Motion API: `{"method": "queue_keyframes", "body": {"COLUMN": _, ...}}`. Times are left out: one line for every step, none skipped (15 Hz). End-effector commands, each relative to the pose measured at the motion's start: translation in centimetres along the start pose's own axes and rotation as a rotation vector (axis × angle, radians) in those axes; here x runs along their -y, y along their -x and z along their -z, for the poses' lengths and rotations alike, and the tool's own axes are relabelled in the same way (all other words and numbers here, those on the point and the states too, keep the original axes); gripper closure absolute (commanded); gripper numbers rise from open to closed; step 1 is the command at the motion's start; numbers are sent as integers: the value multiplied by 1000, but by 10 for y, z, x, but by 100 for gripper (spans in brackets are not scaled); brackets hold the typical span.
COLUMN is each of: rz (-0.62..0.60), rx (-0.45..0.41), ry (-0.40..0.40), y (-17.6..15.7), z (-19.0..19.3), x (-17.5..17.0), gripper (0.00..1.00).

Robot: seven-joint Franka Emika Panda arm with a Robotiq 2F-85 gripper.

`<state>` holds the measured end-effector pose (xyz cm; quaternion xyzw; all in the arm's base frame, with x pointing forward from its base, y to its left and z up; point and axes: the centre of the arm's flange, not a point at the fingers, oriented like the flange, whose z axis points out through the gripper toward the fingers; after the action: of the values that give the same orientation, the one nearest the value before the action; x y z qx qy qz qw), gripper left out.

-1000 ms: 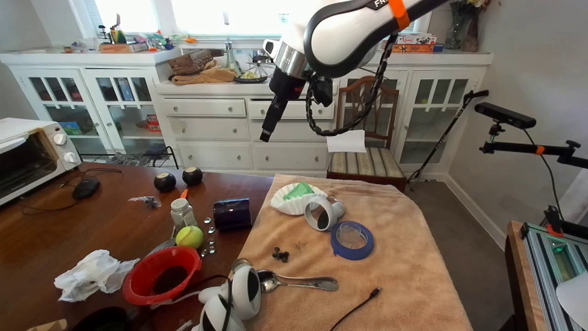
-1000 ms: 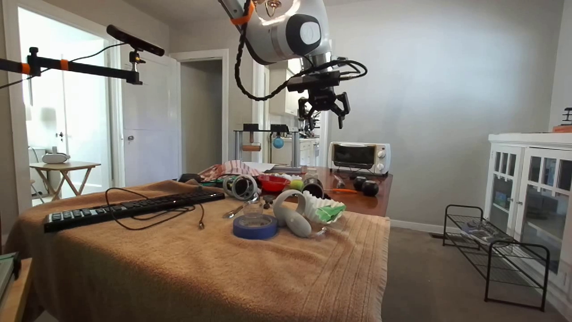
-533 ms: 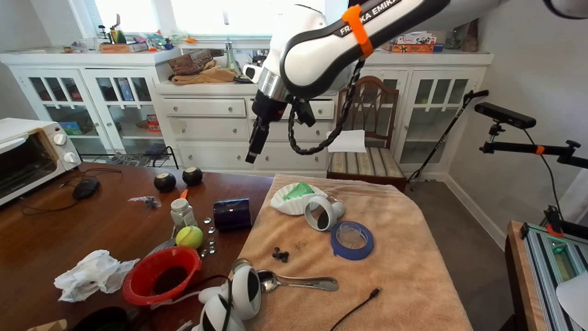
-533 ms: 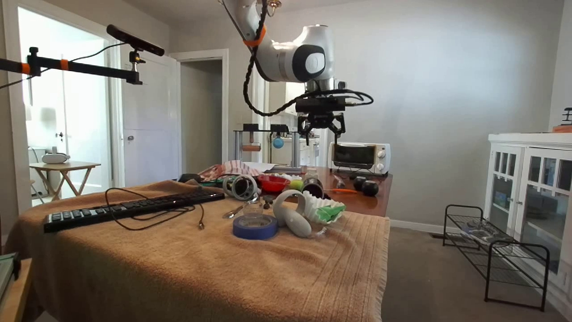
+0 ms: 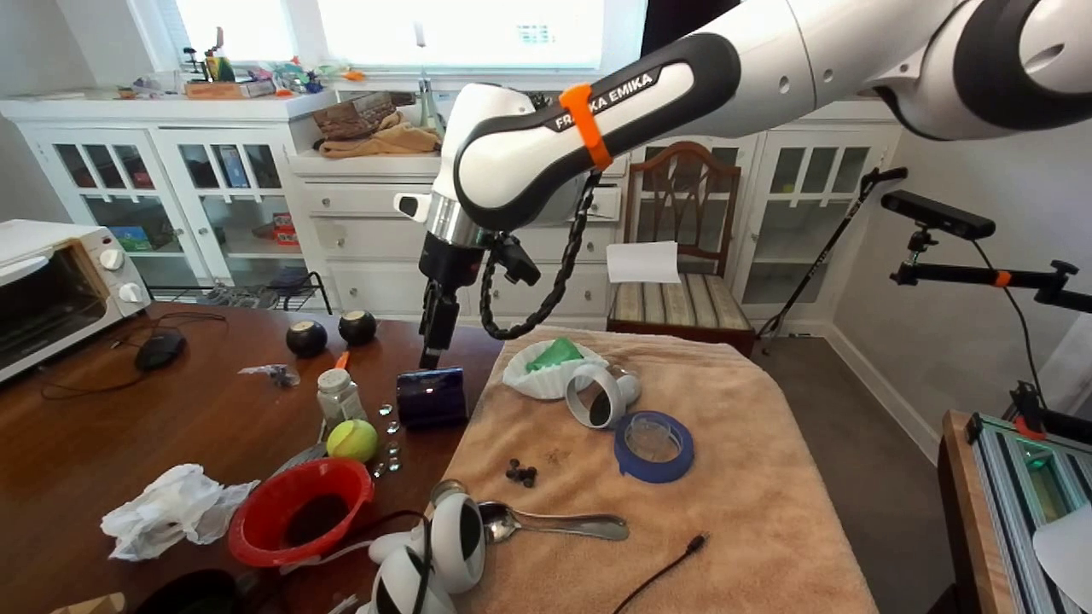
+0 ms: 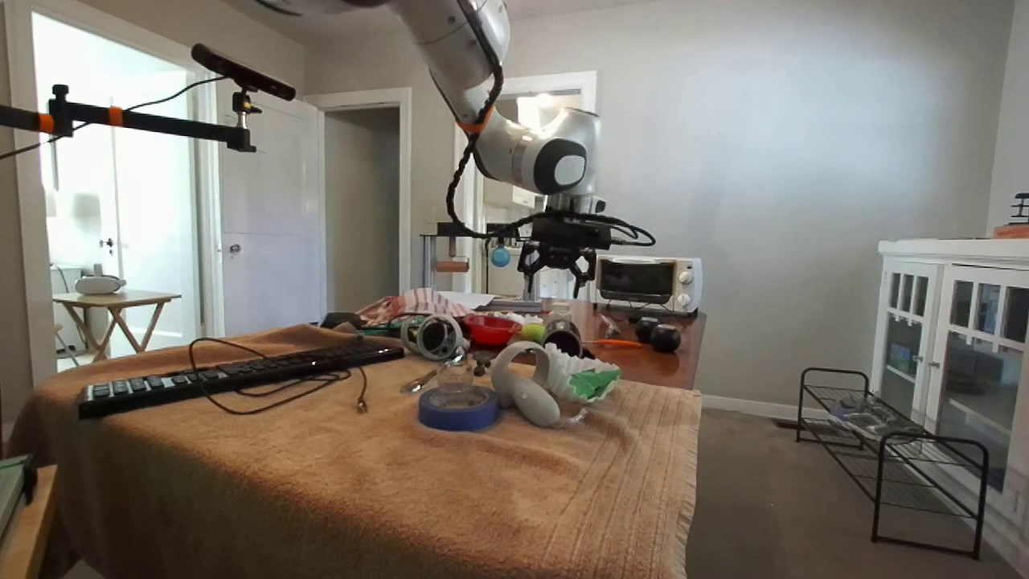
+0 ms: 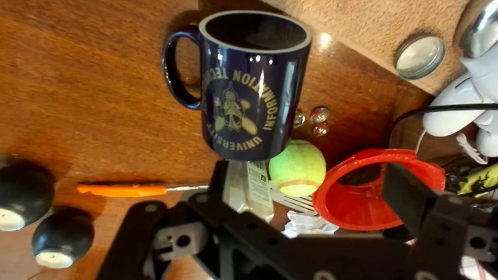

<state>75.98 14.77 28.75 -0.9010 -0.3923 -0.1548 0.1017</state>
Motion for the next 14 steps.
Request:
{"method": "queue_keyframes", "body": {"rz": -19, "rx": 36, "ry": -30, "y": -23, "z": -33, "x": -21, "gripper": 0}}
{"method": "queue_keyframes", "body": {"rz": -34, "rx": 42, "ry": -16, "y": -24, "z": -38, "x": -22, "gripper": 0}}
{"method": "queue_keyframes", "body": {"rz": -44, "rx": 51, "ry": -2, "y": -26, "z": -43, "x": -25, "gripper": 0}}
{"method": "queue_keyframes", "body": {"rz": -55, "rx": 56, "ry": 15, "y": -27, "z": -47, "x": -26, "gripper": 0}}
{"method": "queue_keyframes", "body": {"rz": -66, "rx": 63, "ry": 35, "y": -28, "z": -52, "x": -28, "gripper": 0}}
{"method": "queue_keyframes", "body": {"rz": -74, "rx": 70, "ry": 53, "y": -29, "z": -56, "x": -29, "gripper": 0}}
{"method": "queue_keyframes", "body": {"rz": -81, "rx": 85, "ry": 76, "y": -32, "z": -62, "x": -32, "gripper": 0}}
{"method": "queue_keyframes", "body": {"rz": -87, "rx": 100, "ry": 91, "y": -33, "z": -66, "x": -33, "gripper": 0}}
{"method": "queue_keyframes", "body": {"rz": -88, "rx": 122, "ry": 109, "y": -34, "z": -73, "x": -35, "gripper": 0}}
{"method": "queue_keyframes", "body": {"rz": -91, "rx": 141, "ry": 124, "y": -33, "z": -78, "x": -36, "gripper": 0}}
{"method": "queue_keyframes", "body": {"rz": -95, "rx": 156, "ry": 129, "y": -32, "z": -84, "x": -37, "gripper": 0}}
{"method": "queue_keyframes", "body": {"rz": -102, "rx": 172, "ry": 127, "y": -31, "z": -90, "x": -37, "gripper": 0}}
{"method": "queue_keyframes", "body": {"rz": -102, "rx": 180, "ry": 120, "y": -30, "z": -96, "x": -36, "gripper": 0}}
{"method": "queue_keyframes", "body": {"rz": -102, "rx": 188, "ry": 116, "y": -29, "z": -100, "x": -35, "gripper": 0}}
